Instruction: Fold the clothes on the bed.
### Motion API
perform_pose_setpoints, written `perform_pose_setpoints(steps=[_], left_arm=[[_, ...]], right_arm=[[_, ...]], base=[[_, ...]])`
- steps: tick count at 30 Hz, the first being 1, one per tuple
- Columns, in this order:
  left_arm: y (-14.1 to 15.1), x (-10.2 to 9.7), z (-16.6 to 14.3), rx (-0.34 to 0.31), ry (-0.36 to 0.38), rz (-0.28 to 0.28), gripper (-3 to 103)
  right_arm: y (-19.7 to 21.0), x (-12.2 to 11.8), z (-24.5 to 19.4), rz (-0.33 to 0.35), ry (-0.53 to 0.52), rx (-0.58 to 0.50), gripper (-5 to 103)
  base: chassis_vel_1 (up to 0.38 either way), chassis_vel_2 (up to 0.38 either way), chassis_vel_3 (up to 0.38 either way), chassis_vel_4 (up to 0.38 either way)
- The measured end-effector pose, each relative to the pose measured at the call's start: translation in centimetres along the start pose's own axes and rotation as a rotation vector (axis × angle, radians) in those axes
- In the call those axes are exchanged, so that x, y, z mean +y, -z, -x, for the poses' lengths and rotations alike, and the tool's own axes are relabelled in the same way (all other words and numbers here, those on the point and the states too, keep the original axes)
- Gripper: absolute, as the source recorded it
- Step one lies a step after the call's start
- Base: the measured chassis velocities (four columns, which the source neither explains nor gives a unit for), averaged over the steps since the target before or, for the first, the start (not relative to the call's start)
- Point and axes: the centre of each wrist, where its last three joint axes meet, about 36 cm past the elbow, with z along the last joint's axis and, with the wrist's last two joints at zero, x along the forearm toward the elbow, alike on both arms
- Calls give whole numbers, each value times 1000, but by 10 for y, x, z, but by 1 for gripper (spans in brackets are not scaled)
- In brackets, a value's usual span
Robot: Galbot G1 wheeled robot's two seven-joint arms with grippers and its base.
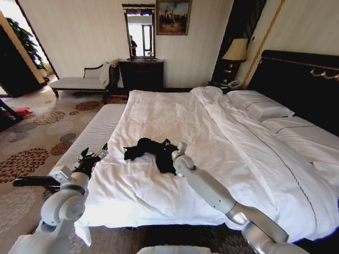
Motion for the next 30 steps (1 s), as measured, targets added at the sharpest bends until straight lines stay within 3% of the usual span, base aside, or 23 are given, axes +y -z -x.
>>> perform_pose_setpoints(steps=[4, 6, 10, 12, 13, 15, 19, 22, 23, 25, 30], left_arm=[[-1, 1, -1, 0, 5, -10, 100], [0, 0, -1, -2, 5, -11, 100], [2, 1, 0, -12, 4, -18, 100], [3, 1, 0, -15, 4, -21, 100], [4, 1, 0, -20, 3, -27, 100], [14, -1, 0, -43, -18, -61, 100], [34, -6, -2, -88, -77, -116, 100], [56, -14, -7, -141, -142, -151, 100], [56, -14, -7, -141, -142, -151, 100], [60, -15, -10, -154, -152, -150, 100], [58, -17, -12, -148, -149, -145, 100]], right_arm=[[7, 1, -14, 59, 2, 5, 19], [9, 2, -19, 74, 4, 10, 19], [16, -3, -43, 119, 29, -9, 41], [17, -5, -47, 125, 34, -12, 41], [16, -5, -52, 129, 41, -12, 46], [10, -4, -61, 129, 54, 7, 57], [-2, 2, -64, 131, 65, 56, 68], [-17, 19, -60, 185, 55, 152, 84], [-17, 19, -60, 185, 55, 152, 84], [-19, 26, -58, 212, 54, 184, 95], [-21, 28, -53, 205, 46, 200, 99]], base=[[0, 0, 0, 0], [0, 0, 0, 0], [0, 0, 0, 0], [0, 0, 0, 0], [0, 0, 0, 0], [0, 0, 0, 0], [0, 0, 0, 0], [0, 0, 0, 0], [0, 0, 0, 0], [0, 0, 0, 0], [0, 0, 0, 0]])
